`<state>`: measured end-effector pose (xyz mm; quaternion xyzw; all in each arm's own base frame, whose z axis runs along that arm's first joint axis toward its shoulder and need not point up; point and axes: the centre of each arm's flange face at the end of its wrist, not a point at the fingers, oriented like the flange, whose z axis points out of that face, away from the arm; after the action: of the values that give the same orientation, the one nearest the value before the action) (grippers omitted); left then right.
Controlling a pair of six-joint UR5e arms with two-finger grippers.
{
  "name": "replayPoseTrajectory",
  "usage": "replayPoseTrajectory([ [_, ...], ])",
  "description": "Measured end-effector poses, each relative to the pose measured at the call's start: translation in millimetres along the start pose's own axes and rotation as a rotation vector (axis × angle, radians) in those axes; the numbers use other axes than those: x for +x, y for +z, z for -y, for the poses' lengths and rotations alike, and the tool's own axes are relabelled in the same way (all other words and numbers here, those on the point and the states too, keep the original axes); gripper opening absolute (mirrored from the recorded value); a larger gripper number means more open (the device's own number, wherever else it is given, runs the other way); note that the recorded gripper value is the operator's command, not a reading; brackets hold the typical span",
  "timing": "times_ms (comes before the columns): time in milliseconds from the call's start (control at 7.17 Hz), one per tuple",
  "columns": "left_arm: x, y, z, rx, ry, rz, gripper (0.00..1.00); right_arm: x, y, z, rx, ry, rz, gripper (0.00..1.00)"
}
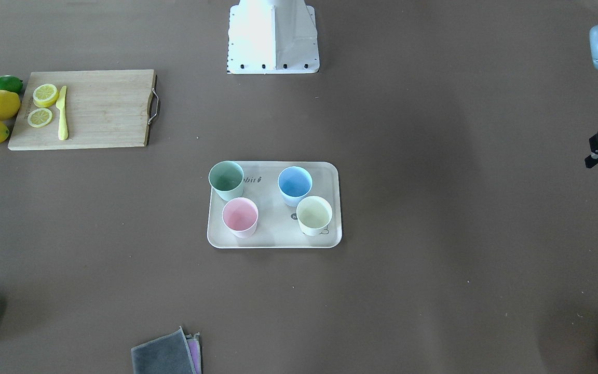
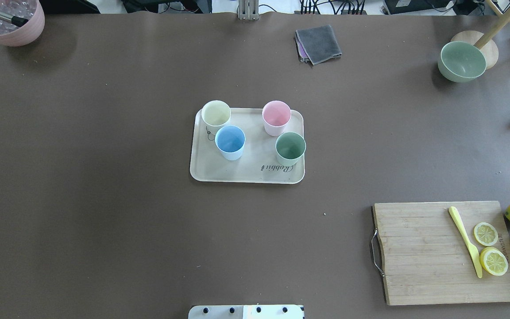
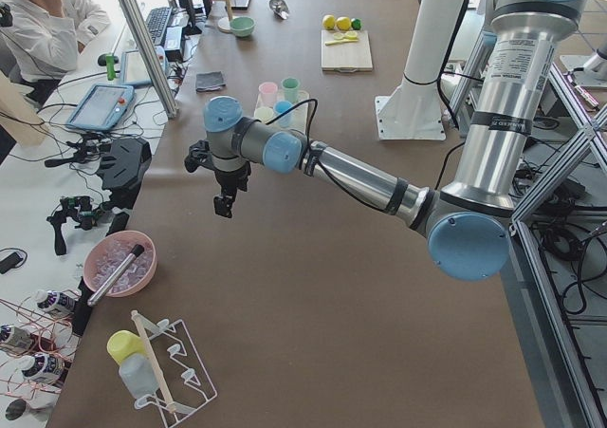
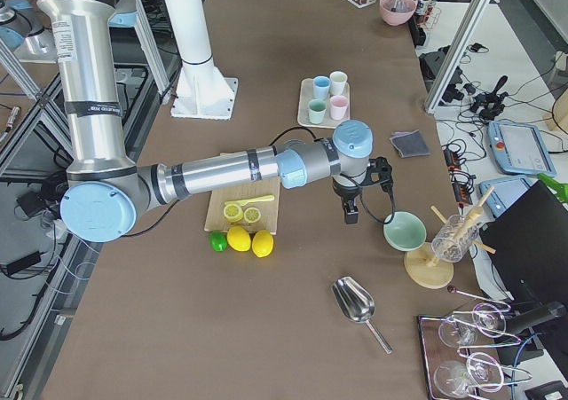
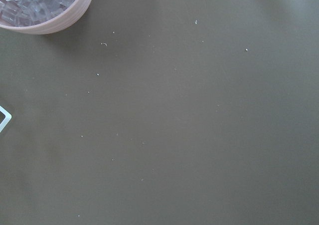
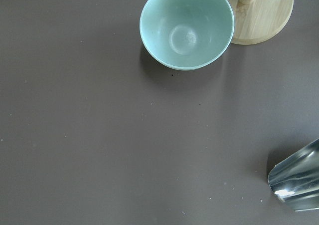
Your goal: Place all cups on tray
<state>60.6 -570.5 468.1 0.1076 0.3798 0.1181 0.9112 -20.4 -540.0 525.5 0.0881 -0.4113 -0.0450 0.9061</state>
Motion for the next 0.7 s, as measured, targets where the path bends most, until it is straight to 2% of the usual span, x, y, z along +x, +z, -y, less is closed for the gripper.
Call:
replayPoseTrajectory([
  [698, -2.2, 3.1, -3.0, 0.009, 0.009, -0.005, 0.98, 3.0, 2.2, 0.6, -0.006, 0.016, -0.007, 1.0],
])
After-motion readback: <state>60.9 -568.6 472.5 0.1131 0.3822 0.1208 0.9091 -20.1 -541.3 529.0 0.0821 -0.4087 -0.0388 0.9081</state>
